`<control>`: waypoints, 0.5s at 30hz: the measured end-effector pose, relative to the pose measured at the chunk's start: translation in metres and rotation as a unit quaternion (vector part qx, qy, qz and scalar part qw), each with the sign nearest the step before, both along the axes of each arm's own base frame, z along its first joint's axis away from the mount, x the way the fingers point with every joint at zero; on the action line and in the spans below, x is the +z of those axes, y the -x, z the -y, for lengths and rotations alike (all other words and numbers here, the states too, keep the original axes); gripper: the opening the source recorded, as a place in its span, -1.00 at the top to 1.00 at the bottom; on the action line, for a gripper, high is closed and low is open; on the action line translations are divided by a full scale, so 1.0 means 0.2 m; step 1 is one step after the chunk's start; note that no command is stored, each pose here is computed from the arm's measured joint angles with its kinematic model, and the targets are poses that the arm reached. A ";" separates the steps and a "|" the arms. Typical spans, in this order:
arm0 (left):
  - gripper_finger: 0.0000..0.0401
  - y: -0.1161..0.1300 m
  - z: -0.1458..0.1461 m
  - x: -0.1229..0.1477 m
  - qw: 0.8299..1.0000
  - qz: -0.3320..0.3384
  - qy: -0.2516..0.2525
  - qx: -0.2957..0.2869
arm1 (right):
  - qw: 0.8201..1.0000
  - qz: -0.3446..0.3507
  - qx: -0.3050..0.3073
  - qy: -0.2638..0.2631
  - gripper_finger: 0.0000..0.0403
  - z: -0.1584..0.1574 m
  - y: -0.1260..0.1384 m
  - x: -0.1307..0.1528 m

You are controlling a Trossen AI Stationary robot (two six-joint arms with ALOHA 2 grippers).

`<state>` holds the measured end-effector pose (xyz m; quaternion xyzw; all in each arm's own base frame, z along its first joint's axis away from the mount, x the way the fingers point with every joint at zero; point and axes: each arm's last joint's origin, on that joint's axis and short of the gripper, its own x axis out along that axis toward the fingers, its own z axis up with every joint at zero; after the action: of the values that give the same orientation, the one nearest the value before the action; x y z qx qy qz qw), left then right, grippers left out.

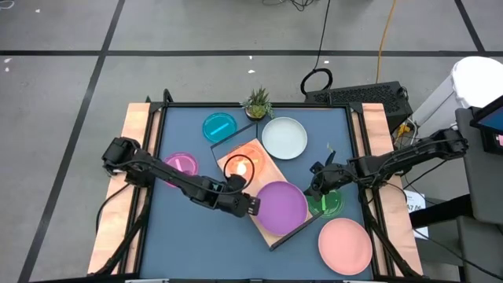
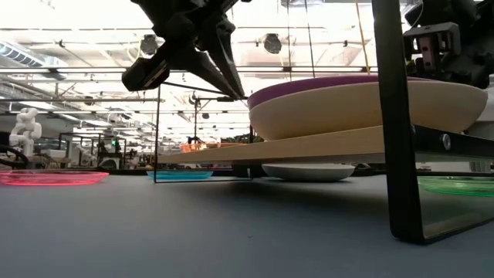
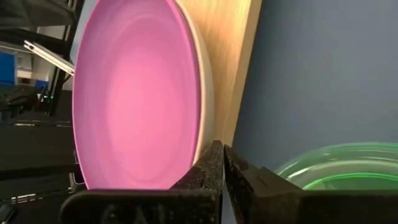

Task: Place and stack plates onto a shelf
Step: Stack the large violet plate on the large gray plate on the shelf

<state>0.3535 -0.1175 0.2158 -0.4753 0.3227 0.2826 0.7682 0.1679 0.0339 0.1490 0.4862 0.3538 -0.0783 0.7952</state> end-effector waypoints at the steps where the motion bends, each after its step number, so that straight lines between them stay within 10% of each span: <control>1: 0.88 0.00 0.00 0.00 1.000 -0.001 -0.003 -0.002 | 1.000 0.000 0.000 0.000 1.00 0.00 0.00 0.00; 15: 0.88 -0.07 0.00 -0.06 0.995 0.014 -0.068 -0.068 | 1.000 0.007 0.010 0.005 1.00 0.00 0.00 0.00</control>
<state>0.3681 -0.1166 0.2029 -0.4027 0.3237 0.2440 0.8207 0.1686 0.0343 0.1498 0.4792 0.3526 -0.0682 0.8009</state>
